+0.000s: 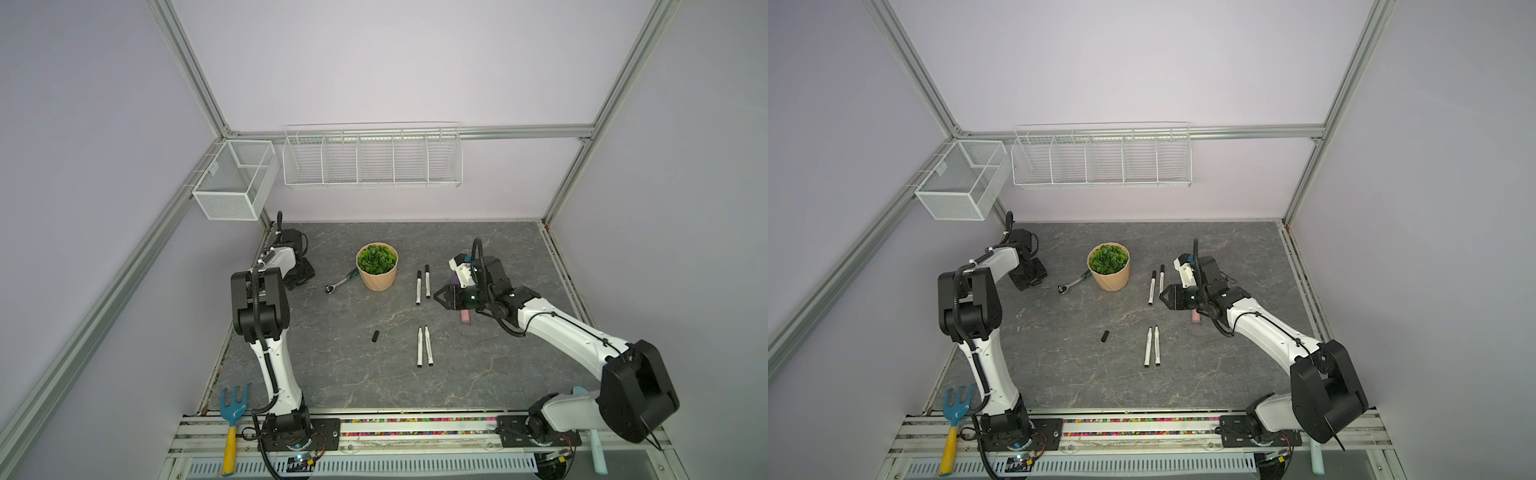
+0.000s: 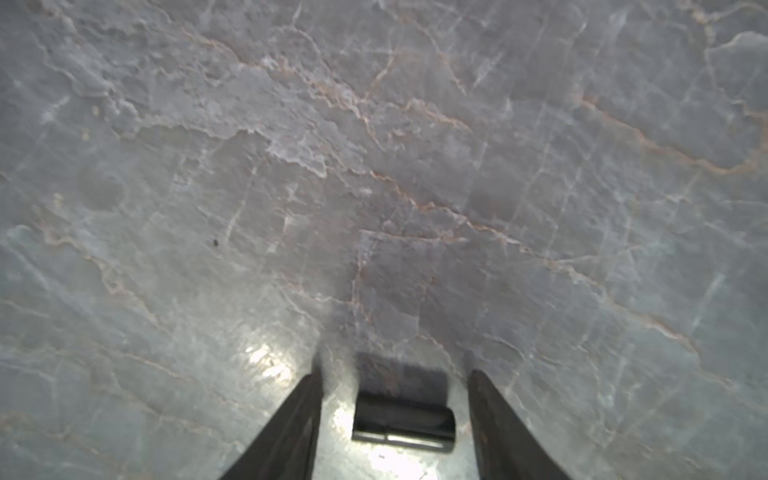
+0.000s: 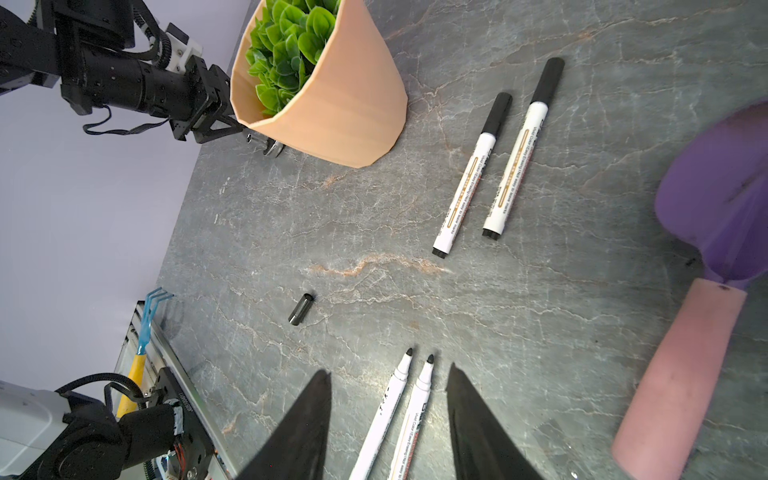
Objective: Insert the pens into the pen caps
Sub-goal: 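Lower the open left gripper over the loose black cap near the table edge, then close the left gripper on the black cap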
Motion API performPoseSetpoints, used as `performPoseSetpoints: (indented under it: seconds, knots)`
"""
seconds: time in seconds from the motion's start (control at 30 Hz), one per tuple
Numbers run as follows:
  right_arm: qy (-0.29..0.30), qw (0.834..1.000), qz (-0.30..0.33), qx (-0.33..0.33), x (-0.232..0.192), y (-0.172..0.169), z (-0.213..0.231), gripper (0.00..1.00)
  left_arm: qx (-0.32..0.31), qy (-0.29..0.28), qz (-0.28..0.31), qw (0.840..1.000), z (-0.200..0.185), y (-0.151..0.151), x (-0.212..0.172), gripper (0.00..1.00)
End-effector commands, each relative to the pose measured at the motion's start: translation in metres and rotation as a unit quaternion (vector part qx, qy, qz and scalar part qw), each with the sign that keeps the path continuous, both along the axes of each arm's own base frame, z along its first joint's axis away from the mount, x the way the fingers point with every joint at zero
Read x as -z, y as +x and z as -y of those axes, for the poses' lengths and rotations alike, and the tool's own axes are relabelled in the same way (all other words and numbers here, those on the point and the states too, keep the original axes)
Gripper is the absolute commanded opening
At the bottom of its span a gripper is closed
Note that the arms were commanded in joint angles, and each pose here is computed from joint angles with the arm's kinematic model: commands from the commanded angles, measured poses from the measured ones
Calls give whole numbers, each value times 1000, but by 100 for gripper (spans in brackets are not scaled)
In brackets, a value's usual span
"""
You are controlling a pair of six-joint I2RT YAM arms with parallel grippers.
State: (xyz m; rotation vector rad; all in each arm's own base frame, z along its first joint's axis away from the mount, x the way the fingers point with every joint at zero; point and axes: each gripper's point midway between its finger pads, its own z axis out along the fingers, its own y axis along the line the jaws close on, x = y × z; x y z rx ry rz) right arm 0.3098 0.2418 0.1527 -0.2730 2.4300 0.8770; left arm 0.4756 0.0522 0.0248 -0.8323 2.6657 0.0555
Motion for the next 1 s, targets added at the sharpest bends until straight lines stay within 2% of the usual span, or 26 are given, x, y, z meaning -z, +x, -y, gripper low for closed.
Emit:
performPoseSetpoints:
  seconds: [0.0, 0.4, 0.97]
  knots:
    - [-2, 1000, 17, 0, -6, 1, 1, 47, 14, -14, -2, 1000, 2, 6, 5, 52]
    - [1, 1000, 20, 3, -5, 4, -1, 47, 49, -38, -16, 998, 14, 0, 11, 42]
    - [10, 1000, 24, 4, -7, 3, -1, 46, 41, -52, -42, 997, 20, -28, 26, 41]
